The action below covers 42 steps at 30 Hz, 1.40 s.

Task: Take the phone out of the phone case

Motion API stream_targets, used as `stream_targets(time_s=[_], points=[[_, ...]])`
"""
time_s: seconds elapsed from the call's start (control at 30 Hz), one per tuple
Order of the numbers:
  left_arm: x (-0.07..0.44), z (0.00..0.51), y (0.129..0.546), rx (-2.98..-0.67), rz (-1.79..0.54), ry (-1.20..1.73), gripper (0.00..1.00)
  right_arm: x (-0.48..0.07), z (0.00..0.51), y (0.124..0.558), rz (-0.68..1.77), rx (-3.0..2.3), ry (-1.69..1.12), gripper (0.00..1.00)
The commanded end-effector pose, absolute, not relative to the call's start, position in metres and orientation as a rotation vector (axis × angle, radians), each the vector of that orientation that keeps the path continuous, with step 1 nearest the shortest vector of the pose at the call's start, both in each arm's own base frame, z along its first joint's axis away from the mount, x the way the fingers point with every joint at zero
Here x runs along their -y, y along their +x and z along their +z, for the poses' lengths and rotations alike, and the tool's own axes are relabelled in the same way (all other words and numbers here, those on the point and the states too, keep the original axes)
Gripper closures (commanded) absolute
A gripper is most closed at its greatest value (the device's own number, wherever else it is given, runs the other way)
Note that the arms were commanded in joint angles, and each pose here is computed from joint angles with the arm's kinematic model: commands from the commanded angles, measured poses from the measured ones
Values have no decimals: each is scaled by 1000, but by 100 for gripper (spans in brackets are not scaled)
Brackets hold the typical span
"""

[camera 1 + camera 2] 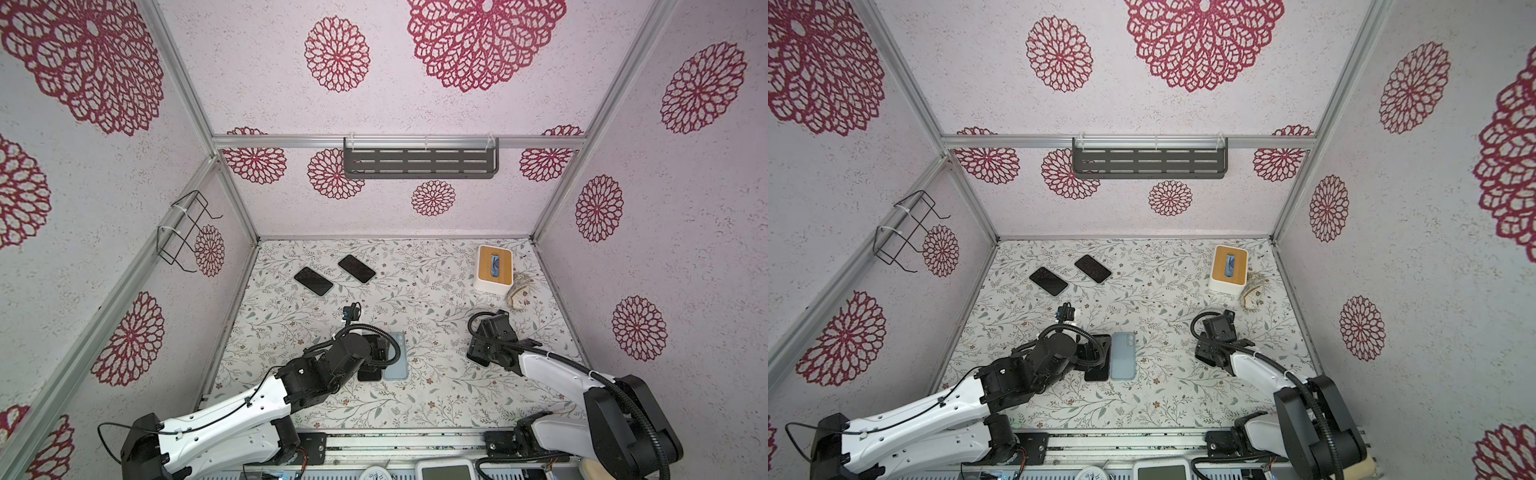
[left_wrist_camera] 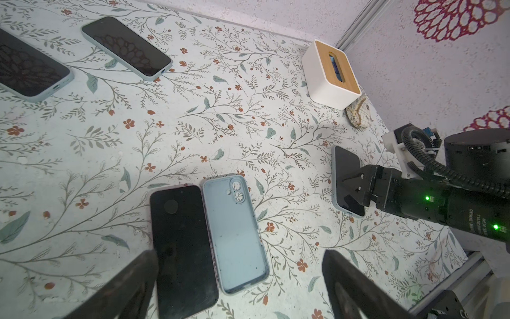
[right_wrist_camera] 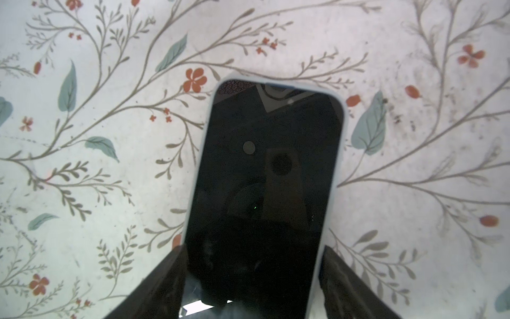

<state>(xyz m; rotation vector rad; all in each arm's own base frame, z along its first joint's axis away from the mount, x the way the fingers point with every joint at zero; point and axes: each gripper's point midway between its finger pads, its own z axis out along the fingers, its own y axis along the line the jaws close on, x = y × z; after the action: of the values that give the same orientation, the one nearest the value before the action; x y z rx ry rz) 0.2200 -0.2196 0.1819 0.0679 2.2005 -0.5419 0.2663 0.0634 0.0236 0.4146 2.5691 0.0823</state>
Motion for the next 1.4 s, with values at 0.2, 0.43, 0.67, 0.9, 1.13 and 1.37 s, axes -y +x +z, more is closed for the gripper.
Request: stream_targets(time_s=[0.2, 0.43, 0.67, 0.9, 1.13, 1.37], points=[[232, 172, 227, -2214, -589, 36, 3, -60, 14, 247, 49, -2648, 375, 25], [234, 171, 227, -2217, -591, 39, 3, -60, 14, 248, 37, -2659, 364, 8], [233, 169, 227, -2218, -590, 39, 3, -61, 9, 247, 29, -2685, 369, 7], [231, 169, 226, -2216, -589, 43, 3, -63, 37, 257, 83, -2587, 399, 1], [229, 167, 226, -2215, -585, 43, 3, -65, 50, 262, 108, -2560, 413, 1], [230, 164, 225, -2223, -585, 49, 3, -66, 39, 272, 79, -2579, 426, 1]])
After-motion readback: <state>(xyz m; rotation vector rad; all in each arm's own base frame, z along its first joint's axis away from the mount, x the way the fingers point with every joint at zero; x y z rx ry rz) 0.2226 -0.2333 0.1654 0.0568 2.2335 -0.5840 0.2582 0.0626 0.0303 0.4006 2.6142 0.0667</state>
